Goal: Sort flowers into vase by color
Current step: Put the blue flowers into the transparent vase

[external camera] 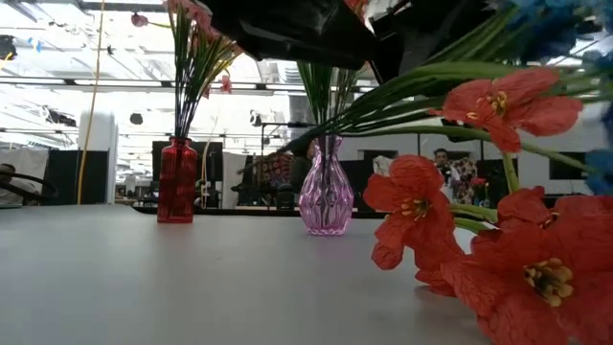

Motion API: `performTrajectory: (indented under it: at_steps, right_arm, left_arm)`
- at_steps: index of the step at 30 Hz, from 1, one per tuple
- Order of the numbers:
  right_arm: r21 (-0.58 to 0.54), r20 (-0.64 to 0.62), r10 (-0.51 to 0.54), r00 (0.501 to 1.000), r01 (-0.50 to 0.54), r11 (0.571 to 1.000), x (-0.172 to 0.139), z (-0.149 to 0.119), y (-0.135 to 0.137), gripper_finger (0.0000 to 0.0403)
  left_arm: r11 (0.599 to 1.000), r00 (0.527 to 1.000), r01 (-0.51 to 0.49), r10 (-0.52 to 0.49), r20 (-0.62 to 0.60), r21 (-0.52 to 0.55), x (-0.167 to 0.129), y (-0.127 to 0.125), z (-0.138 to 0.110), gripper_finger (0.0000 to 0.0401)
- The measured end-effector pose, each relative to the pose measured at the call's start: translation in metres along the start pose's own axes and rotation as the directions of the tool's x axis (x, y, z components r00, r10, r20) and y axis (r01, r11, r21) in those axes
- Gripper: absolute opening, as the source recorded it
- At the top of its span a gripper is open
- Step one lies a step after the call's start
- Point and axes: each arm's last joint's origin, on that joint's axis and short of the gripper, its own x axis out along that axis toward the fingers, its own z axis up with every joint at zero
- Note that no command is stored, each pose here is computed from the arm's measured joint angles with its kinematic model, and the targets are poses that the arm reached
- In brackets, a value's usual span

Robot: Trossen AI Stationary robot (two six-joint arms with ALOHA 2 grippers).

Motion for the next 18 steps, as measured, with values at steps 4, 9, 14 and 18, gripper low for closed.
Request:
performTrajectory:
  at_steps: [4, 9, 14, 18]
  right_arm:
    - [0.096, 0.001, 0.004, 1.000, -0.004, 0.995, 0.000, 0.000, 0.000, 0.0044]
    - [0.139, -0.022, 0.022, 1.000, -0.019, 0.990, 0.000, 0.000, 0.002, 0.0044]
    - [0.144, -0.008, 0.116, 0.993, -0.114, 0.983, -0.001, 0.002, 0.011, 0.0044]
    - [0.141, 0.007, 0.190, 0.982, -0.189, 0.972, -0.002, 0.003, 0.019, 0.0044]
  left_arm:
    - [1.000, 1.000, 0.022, -0.022, -0.004, 0.000, 0.000, -0.001, 0.000, 0.0178]
    - [1.000, 1.000, 0.022, -0.022, -0.022, 0.012, 0.000, 0.000, -0.002, 0.0178]
    - [1.000, 0.999, 0.018, -0.018, -0.036, 0.010, 0.001, 0.001, -0.004, 0.0178]
    - [1.000, 0.999, 0.017, -0.016, -0.039, 0.009, 0.002, 0.002, -0.004, 0.0178]
